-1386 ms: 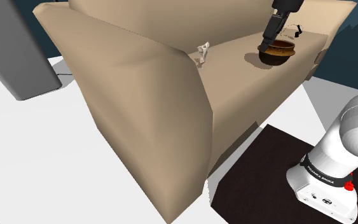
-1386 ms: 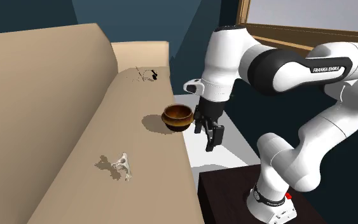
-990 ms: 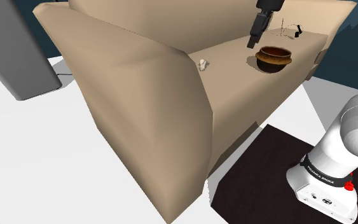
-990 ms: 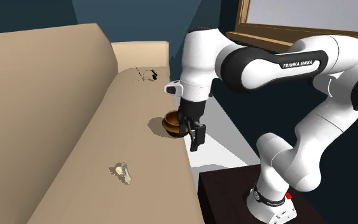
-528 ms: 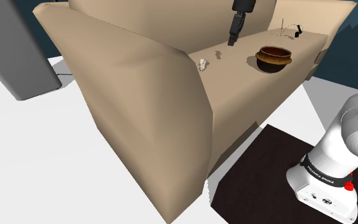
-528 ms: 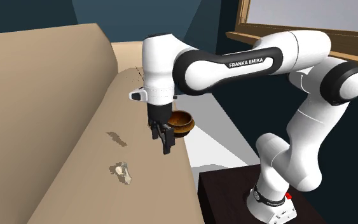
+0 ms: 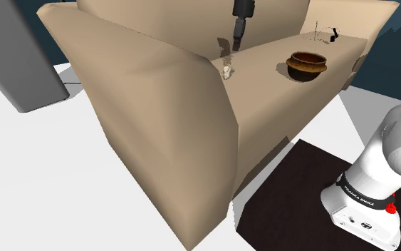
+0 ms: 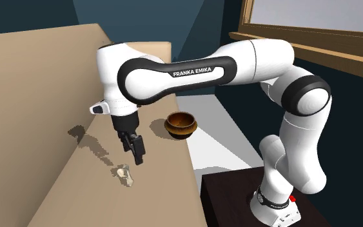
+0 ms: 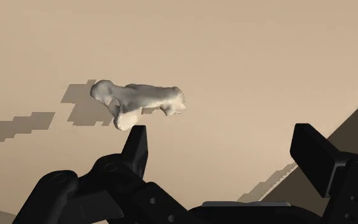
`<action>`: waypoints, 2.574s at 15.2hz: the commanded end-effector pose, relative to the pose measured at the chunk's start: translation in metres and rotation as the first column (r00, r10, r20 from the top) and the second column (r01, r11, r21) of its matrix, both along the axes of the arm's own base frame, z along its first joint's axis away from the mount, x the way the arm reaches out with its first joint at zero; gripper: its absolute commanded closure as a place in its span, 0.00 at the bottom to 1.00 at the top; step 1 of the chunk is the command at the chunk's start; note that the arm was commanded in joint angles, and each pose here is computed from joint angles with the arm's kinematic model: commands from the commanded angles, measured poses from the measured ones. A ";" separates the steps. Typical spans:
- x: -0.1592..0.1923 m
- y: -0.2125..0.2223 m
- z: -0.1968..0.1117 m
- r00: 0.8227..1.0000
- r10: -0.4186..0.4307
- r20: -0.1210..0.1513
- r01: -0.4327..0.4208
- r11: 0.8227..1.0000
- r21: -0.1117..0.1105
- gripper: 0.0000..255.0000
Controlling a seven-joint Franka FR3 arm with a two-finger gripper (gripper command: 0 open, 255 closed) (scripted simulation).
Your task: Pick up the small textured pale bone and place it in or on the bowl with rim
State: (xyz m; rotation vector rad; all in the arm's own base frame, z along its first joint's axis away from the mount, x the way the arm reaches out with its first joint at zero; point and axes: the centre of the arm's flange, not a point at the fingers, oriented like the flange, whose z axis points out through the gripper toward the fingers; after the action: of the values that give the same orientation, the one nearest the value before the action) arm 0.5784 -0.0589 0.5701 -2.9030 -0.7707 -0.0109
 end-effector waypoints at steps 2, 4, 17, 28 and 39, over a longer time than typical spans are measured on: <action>0.040 0.006 -0.009 0.998 0.056 -0.016 -0.056 0.998 0.015 0.00; 0.039 0.008 -0.019 0.998 0.056 -0.016 -0.056 0.998 0.015 0.00; 0.037 0.012 -0.049 0.998 0.056 -0.016 -0.056 0.998 0.015 0.00; 0.037 0.012 -0.049 0.998 0.056 -0.016 -0.056 0.998 0.015 0.00; 0.063 -0.081 -0.091 0.763 0.626 0.160 -0.646 0.748 0.153 0.00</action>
State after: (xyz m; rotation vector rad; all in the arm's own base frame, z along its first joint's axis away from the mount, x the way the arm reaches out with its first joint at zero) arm 0.6404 -0.1405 0.4837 -2.3221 -1.6327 -0.1504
